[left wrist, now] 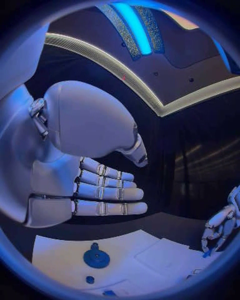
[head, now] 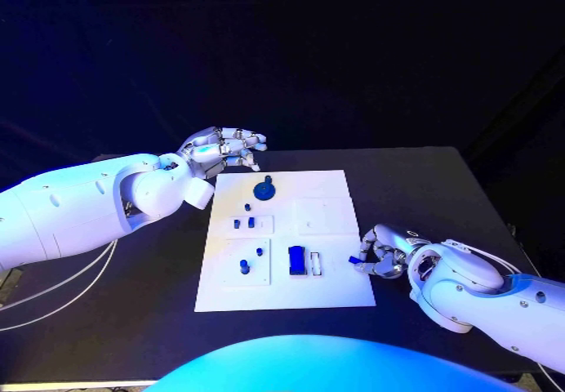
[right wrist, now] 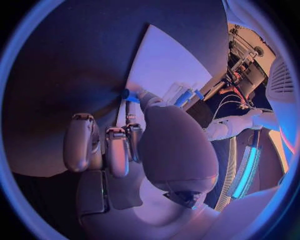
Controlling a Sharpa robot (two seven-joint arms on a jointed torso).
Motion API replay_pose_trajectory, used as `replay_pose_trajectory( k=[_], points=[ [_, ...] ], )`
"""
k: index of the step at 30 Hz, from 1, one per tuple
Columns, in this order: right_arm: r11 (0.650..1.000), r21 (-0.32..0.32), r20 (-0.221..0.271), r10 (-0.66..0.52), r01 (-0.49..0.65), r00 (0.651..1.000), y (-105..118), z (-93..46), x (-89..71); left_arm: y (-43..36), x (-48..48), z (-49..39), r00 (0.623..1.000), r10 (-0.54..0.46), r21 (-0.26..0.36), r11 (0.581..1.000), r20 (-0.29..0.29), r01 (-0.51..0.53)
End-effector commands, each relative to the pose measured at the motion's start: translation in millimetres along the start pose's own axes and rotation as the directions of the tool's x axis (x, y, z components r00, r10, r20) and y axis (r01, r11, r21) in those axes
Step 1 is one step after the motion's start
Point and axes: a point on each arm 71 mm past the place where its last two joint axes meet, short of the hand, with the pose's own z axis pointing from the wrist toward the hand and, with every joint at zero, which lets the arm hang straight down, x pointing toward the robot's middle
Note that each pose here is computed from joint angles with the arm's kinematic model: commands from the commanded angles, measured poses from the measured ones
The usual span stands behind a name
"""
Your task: Assemble the parts on the task board
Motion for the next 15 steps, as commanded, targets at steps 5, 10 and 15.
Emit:
replay_pose_trajectory(
  k=[5, 10, 15],
  points=[
    [0.999, 0.021, -0.011, 0.039, -0.038, 0.999, 4.5, -4.9, 2.6, -0.7, 2.4, 0.2, 1.000, -0.003, 0.005, 1.000, -0.019, 0.003],
    [0.995, -0.009, -0.007, 0.104, -0.104, 0.995, 17.0, -7.5, -1.5, -0.8, 2.3, 0.0, 1.000, -0.002, 0.005, 1.000, -0.017, 0.002],
    [0.986, -0.034, -0.032, 0.161, -0.162, 0.986, 31.6, -8.2, -0.7, -0.8, 2.6, 0.0, 1.000, 0.001, 0.004, 1.000, -0.014, -0.001]
  ],
)
